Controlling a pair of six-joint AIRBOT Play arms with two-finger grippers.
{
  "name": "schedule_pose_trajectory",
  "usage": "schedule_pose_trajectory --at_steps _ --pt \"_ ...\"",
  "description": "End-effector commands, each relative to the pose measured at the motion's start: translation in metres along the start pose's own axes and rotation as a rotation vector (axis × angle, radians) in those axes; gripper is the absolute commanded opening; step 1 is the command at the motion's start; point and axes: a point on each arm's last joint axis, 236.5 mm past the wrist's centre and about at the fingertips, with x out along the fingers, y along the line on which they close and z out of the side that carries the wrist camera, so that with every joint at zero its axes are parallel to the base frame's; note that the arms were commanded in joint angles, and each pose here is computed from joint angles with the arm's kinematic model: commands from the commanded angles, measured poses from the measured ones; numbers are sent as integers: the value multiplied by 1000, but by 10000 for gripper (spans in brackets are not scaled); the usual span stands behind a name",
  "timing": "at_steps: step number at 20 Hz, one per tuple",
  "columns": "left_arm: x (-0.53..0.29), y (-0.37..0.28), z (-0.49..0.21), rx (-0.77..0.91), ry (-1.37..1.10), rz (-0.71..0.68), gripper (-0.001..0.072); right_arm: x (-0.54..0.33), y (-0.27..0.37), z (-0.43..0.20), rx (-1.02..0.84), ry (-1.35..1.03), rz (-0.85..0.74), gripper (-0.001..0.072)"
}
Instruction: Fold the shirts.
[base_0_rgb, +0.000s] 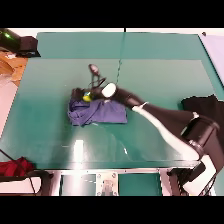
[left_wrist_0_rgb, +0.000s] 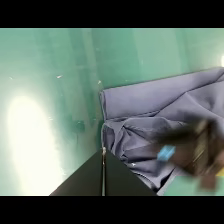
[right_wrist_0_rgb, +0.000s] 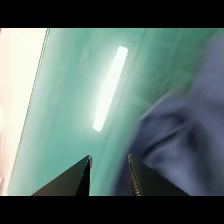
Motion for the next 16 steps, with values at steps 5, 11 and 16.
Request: schedule_pose_trajectory --at_steps 5,11,16 --pt "0 3 -1 6 -1 4 22 -181 -142 63 47 161 -219 275" --pt "0 1 -1 -6 -3 -1 22 -200 -234 -6 260 214 -182 553" --pt "0 1 -1 -13 -2 -2 22 -141 -221 -52 322 268 -73 553"
